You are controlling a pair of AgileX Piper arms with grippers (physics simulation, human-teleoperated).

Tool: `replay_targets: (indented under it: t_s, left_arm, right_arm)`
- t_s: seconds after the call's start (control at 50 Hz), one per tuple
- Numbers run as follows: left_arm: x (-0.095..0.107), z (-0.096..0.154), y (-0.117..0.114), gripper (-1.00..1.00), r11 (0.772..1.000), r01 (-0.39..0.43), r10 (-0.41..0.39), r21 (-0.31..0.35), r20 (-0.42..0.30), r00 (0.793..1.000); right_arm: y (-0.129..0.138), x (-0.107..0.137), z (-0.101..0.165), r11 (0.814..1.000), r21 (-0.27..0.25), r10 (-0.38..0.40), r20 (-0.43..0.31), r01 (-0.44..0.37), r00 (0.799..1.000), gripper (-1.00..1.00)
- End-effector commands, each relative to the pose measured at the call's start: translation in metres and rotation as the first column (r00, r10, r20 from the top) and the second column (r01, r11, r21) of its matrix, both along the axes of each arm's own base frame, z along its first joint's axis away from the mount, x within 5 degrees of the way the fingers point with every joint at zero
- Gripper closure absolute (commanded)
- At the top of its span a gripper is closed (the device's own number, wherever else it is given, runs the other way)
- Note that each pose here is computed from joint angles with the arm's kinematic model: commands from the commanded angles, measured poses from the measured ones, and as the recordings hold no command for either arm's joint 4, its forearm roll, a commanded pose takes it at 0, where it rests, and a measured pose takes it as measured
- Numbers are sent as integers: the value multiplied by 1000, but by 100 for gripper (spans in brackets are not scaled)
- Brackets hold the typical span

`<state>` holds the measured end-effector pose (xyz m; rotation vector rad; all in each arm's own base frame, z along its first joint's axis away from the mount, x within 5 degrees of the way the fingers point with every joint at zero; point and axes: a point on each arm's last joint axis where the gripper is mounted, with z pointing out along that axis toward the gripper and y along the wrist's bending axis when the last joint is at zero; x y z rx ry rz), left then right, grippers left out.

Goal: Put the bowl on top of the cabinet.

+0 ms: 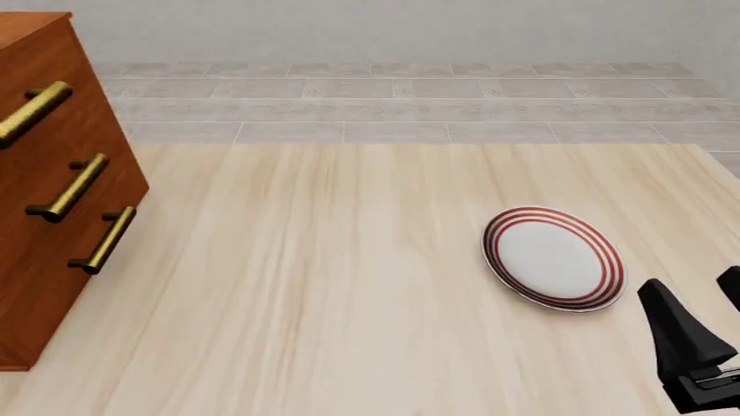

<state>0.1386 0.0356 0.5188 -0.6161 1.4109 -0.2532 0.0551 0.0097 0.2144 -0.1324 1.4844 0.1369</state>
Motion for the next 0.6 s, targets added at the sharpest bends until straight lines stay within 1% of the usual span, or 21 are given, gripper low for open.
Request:
replay_targets:
  t_s: [0.02,0.1,0.28,0.42,0.54,0.6]
  left_arm:
    - [10,-5,14,100,998,-67,67,-16,-1,998]
    - [15,-8,20,100,995,-94,94,-15,-7,996]
    - [18,-14,28,100,991,-135,135,-3,-13,991]
    - [22,-21,38,100,984,-177,177,1,-19,984]
    - [26,-28,50,100,975,-223,223,11,-30,974]
    - [28,-31,52,100,973,-229,229,11,-39,973]
  right_arm:
    - [0,0,0,1000,0,0,0,0,1000,-100]
    - [0,0,0,1000,0,0,0,0,1000,-100]
    - [0,0,0,1000,0,0,0,0,1000,-100]
    - [0,0,0,1000,0,0,0,0,1000,-100]
    - [0,0,0,1000,0,0,0,0,1000,-100]
    - [0,0,0,1000,0,0,0,0,1000,-100]
